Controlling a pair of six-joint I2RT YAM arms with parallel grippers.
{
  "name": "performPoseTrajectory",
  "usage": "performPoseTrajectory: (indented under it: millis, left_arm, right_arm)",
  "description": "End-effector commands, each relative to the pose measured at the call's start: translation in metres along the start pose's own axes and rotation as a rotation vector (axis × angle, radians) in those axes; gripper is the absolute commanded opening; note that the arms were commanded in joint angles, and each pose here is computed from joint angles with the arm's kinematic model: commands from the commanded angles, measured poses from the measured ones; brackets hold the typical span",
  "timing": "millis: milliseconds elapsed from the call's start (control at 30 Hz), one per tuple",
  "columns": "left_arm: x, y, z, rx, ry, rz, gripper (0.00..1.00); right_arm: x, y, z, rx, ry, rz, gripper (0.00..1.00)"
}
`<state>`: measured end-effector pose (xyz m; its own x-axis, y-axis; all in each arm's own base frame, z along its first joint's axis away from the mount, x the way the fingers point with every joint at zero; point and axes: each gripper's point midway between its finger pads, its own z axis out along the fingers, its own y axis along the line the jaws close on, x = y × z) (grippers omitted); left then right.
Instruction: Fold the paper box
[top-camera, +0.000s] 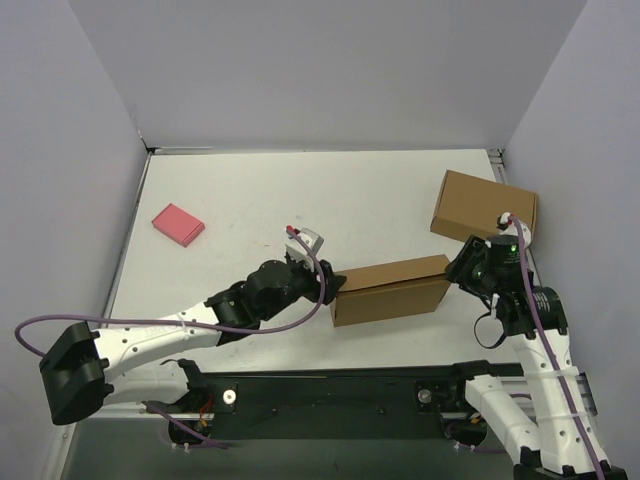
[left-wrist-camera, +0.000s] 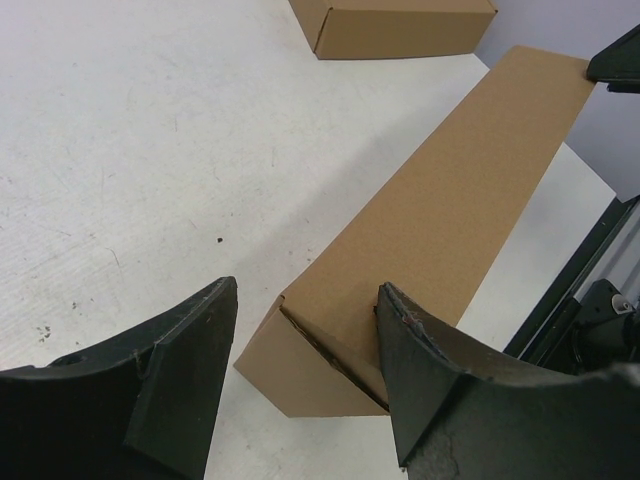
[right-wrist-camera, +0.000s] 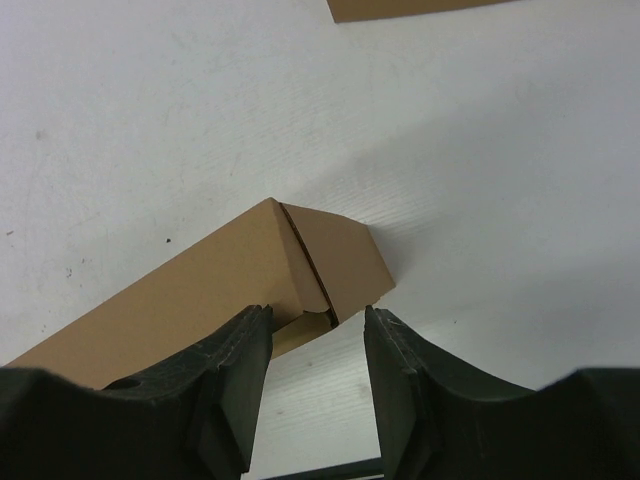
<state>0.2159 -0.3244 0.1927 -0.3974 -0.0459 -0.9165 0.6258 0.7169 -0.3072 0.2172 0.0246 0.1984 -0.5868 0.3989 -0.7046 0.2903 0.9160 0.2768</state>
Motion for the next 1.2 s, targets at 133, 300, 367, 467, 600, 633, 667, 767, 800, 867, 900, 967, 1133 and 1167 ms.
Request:
performPoseTrajectory:
  millis: [133,300,367,467,600,633,667,767,800,867,900,967,1133,1167]
  left_arm:
    - [0.154,0.059,-0.042,-0.162,0.583,0.171,0.66]
    - [0.169,0.063,-0.043,-0.170,0.614,0.169,0.67]
    - [0.170,0.065,-0.042,-0.178,0.610,0.170,0.66]
    - [0.167,0.066,-0.041,-0.185,0.595,0.171,0.67]
    - [0.135,0.060,-0.032,-0.204,0.515,0.165,0.72]
    - [0.124,0.060,-0.028,-0.217,0.487,0.164,0.73]
    - [0.102,0.054,-0.020,-0.214,0.439,0.151,0.74]
    - [0.051,0.043,-0.004,-0.208,0.335,0.116,0.79]
    - [0.041,0.041,-0.001,-0.204,0.315,0.112,0.80]
    - [0.015,0.039,0.004,-0.204,0.263,0.092,0.82]
    - [-0.003,0.034,0.006,-0.192,0.226,0.082,0.83]
    - [-0.023,0.032,0.004,-0.180,0.191,0.056,0.84]
    - [-0.041,0.034,-0.007,-0.125,0.140,-0.095,0.85]
    - [-0.045,0.032,-0.013,-0.108,0.121,-0.147,0.85]
  right_arm:
    - [0.088,-0.029,-0.007,0.112,0.423,0.039,0.38]
    - [0.105,-0.037,-0.003,0.130,0.495,0.082,0.34]
    - [0.108,-0.040,-0.002,0.142,0.505,0.073,0.33]
    - [0.110,-0.042,-0.001,0.149,0.510,0.070,0.33]
    - [0.104,-0.042,-0.003,0.148,0.467,0.080,0.33]
    - [0.104,-0.040,-0.003,0.141,0.464,0.086,0.33]
    - [0.103,-0.039,-0.003,0.134,0.457,0.095,0.33]
    - [0.099,-0.035,0.001,0.118,0.425,0.112,0.33]
    - [0.095,-0.034,0.002,0.110,0.404,0.119,0.33]
    - [0.089,-0.033,0.003,0.106,0.372,0.127,0.33]
    - [0.085,-0.030,0.005,0.093,0.346,0.133,0.33]
    - [0.082,-0.028,0.008,0.082,0.333,0.142,0.33]
    - [0.077,-0.023,0.013,0.060,0.308,0.141,0.33]
    - [0.075,-0.023,0.013,0.058,0.302,0.139,0.33]
